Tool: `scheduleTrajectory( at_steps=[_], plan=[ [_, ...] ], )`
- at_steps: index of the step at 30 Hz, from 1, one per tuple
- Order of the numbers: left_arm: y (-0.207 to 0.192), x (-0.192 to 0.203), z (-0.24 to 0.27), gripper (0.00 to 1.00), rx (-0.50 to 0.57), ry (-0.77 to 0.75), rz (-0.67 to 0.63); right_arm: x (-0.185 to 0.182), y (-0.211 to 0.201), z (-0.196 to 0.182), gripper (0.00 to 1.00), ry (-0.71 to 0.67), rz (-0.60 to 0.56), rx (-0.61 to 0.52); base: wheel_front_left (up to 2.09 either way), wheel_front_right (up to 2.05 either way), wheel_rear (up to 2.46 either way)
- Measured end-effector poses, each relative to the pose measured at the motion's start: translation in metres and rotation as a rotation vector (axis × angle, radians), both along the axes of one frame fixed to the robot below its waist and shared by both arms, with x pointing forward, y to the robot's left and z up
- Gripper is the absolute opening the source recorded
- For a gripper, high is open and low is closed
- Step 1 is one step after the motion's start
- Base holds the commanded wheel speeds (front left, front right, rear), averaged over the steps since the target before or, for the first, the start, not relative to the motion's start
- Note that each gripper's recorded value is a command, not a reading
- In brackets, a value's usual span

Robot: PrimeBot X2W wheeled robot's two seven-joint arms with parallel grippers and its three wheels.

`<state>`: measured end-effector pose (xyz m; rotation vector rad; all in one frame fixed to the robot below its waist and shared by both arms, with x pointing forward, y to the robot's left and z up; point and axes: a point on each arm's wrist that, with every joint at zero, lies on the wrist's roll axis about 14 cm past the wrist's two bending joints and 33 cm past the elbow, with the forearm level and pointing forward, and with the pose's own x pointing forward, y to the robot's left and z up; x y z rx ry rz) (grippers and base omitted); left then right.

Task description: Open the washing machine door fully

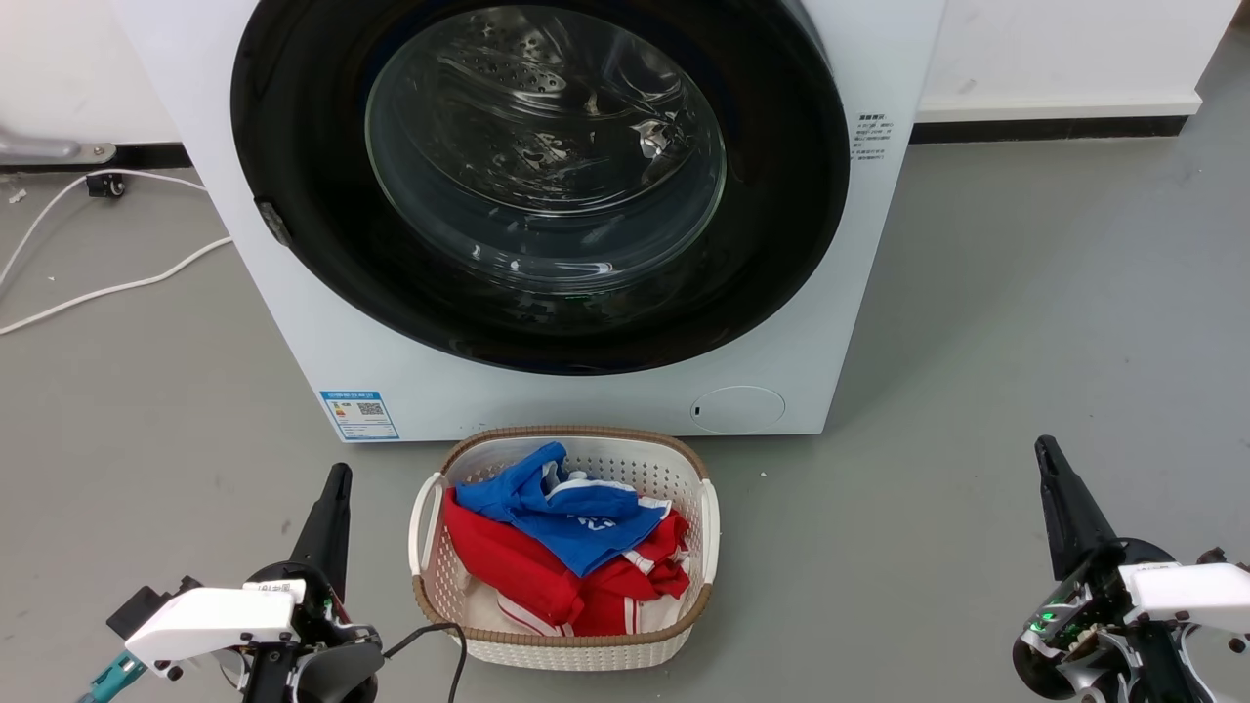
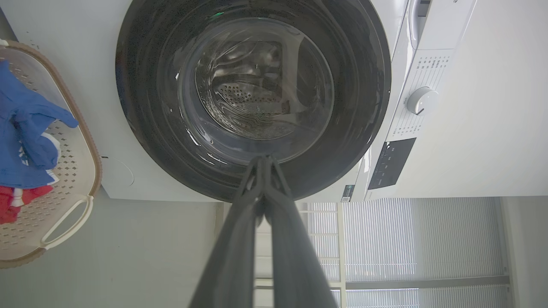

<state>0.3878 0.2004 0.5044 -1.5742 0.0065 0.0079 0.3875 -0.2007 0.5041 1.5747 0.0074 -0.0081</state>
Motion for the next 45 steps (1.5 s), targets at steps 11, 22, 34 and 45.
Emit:
scheduleTrajectory(
  at_steps=[11, 22, 34, 45],
  plan=[
    [0.000, 0.000, 0.000, 0.00, 0.000, 0.000, 0.000, 0.000, 0.000, 0.000, 0.00, 0.000, 0.000, 0.000, 0.00, 0.00, 0.00],
    [0.000, 0.000, 0.000, 0.00, 0.000, 0.000, 0.000, 0.000, 0.000, 0.000, 0.00, 0.000, 0.001, 0.000, 0.00, 0.00, 0.00],
    [-0.011, -0.006, -0.013, 1.00, 0.009, 0.037, -0.010, -0.008, 0.002, -0.013, 1.00, 0.037, -0.016, -0.020, 0.00, 0.00, 0.00],
    [-0.016, -0.005, 0.000, 1.00, 0.178, 0.000, -0.009, -0.007, 0.006, -0.003, 1.00, 0.011, -0.002, -0.245, 0.00, 0.00, 0.00]
  ],
)
